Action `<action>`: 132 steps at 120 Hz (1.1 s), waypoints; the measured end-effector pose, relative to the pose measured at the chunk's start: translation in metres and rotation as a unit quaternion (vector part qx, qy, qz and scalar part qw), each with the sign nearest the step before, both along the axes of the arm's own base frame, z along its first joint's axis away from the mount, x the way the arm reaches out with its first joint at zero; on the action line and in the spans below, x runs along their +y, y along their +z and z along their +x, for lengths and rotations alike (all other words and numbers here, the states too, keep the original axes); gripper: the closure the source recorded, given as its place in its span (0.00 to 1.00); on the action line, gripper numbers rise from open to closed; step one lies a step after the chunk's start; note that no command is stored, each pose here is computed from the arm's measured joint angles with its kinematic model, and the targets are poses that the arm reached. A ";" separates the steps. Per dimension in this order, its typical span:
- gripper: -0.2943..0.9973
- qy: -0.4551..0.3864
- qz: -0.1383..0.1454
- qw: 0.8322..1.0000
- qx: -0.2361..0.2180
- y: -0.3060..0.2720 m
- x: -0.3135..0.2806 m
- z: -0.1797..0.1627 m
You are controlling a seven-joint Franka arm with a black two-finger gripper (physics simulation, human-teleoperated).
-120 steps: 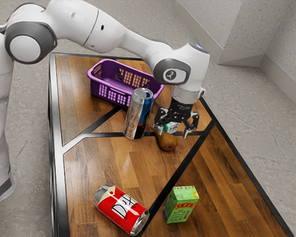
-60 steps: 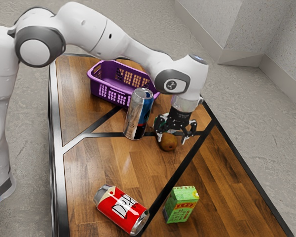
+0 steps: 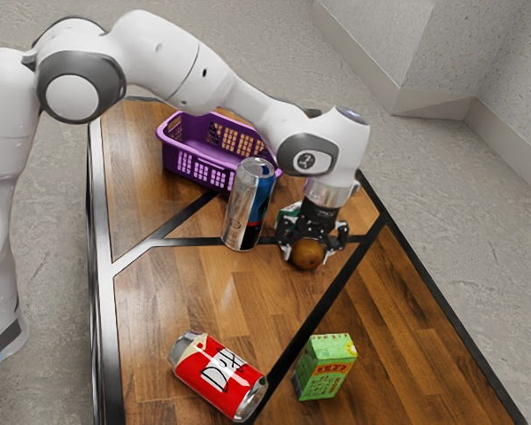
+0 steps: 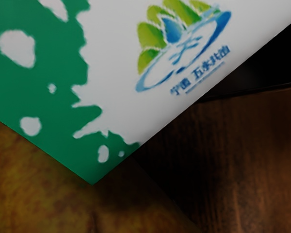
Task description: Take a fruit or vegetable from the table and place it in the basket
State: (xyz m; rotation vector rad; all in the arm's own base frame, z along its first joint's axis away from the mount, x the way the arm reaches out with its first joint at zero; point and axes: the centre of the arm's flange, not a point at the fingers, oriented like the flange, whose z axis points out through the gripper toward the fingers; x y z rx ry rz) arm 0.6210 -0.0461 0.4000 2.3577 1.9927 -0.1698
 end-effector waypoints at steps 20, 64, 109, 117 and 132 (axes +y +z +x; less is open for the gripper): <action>0.49 -0.002 -0.002 1.000 -0.002 0.007 -0.001 -0.003; 0.49 -0.036 -0.005 0.998 -0.055 0.094 -0.038 -0.017; 0.46 0.107 0.041 0.987 -0.112 0.239 0.154 -0.038; 0.46 0.156 0.050 0.981 -0.101 0.242 0.216 -0.056; 0.46 0.197 0.054 0.976 -0.081 0.238 0.269 -0.078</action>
